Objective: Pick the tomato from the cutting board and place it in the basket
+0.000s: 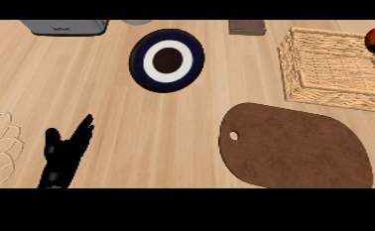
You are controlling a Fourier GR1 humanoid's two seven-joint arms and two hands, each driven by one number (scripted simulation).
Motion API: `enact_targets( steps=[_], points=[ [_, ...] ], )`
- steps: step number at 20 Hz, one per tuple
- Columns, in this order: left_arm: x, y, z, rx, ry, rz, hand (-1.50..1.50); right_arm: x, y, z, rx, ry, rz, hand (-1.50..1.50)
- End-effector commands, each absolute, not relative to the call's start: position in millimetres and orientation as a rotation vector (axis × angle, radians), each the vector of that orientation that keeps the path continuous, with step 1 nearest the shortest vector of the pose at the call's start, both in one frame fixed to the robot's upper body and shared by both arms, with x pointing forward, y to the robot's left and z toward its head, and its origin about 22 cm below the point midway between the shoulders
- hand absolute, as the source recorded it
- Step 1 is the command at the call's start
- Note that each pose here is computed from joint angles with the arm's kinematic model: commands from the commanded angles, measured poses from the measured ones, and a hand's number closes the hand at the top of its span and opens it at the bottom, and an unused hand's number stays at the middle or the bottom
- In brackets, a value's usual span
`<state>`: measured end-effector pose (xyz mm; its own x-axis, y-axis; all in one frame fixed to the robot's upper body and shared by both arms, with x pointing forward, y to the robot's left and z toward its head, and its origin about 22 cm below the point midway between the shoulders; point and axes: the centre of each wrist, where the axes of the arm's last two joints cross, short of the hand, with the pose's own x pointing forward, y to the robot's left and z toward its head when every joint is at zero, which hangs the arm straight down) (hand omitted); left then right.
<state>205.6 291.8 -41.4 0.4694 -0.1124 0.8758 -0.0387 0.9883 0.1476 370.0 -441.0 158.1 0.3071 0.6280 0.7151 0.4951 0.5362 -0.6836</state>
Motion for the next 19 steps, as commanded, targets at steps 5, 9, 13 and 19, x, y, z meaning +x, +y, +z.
enact_targets(
  steps=[5,9,13,19],
  points=[
    [182,294,-63,0.149,-1.025,-0.046,0.0,359,-475,183,-1.127,-1.404,0.074,-1.5],
    [197,291,-50,0.149,-1.018,-0.032,0.0,352,-481,182,-1.087,-1.424,-0.031,-1.5],
    [197,300,-51,0.183,-1.011,-0.033,0.0,325,-514,178,-1.07,-1.425,-0.181,-1.5],
    [196,294,-43,0.156,-1.021,-0.018,0.0,264,-573,194,-1.116,-1.381,-0.232,-1.5]
  ],
)
